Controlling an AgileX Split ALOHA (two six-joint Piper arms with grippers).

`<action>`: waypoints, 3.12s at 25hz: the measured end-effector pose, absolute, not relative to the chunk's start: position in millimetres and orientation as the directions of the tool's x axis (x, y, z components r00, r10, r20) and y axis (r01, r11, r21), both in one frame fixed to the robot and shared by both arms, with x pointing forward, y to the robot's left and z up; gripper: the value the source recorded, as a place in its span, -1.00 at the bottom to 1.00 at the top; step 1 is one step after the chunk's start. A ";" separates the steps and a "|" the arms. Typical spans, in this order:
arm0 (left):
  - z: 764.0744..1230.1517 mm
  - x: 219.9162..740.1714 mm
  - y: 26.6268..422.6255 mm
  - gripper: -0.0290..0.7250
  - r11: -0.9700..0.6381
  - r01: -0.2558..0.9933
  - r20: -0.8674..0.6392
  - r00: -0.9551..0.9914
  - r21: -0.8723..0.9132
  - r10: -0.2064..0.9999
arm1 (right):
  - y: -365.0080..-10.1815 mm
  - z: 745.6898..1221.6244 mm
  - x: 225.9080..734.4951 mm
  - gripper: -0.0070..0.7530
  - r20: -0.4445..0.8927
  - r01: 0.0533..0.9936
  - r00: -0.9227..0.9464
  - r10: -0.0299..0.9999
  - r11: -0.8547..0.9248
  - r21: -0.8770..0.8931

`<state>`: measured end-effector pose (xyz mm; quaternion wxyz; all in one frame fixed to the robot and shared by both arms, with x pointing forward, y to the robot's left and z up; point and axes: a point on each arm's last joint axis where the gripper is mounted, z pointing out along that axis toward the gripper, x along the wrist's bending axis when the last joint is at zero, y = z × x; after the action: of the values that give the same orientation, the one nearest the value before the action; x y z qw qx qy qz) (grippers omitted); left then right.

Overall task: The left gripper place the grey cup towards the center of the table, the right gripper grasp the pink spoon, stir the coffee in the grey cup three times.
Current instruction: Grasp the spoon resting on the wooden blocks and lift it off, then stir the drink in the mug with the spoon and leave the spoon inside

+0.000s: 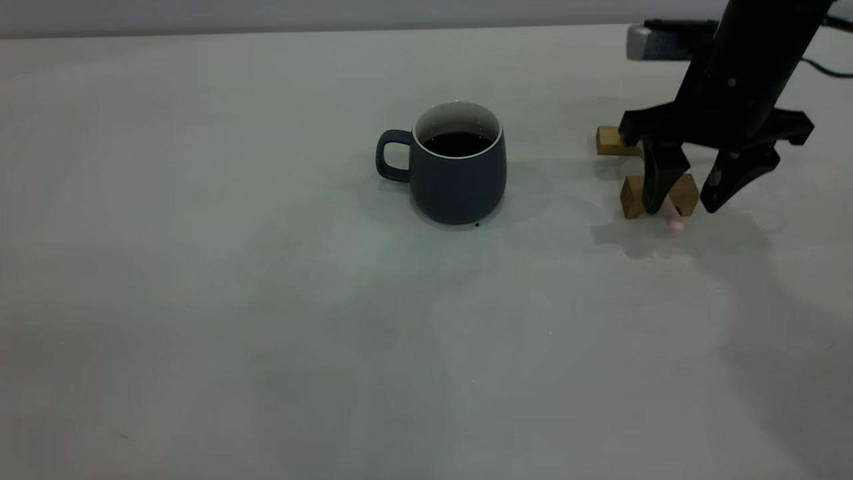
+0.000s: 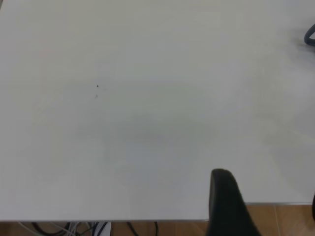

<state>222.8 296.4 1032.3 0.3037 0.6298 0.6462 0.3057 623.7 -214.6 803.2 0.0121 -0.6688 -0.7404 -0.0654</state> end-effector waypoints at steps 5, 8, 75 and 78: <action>1032.3 222.8 296.4 0.36 0.020 0.628 -0.007 -0.022 0.778 1.000 | -215.3 786.3 622.9 0.54 0.099 0.993 -0.101 0.990 0.093 0.076; 1032.3 222.8 296.4 0.36 0.020 0.628 -0.007 -0.022 0.778 1.000 | -215.5 780.0 623.6 0.51 0.096 0.992 -0.099 0.990 0.091 0.083; 1032.3 222.8 296.4 0.36 0.020 0.628 -0.007 -0.022 0.778 1.000 | -138.2 813.4 666.0 -0.65 0.076 -0.001 0.971 -0.228 -0.321 -0.947; 1032.3 222.8 296.4 0.36 0.020 0.628 -0.007 -0.022 0.778 1.000 | -136.6 814.1 664.8 -0.65 0.073 0.002 0.973 -0.218 -0.310 -0.951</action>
<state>222.8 296.4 1032.3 0.3037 0.6298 0.6462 0.3057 664.8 -136.6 814.1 0.5837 -0.8037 0.0671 -0.0942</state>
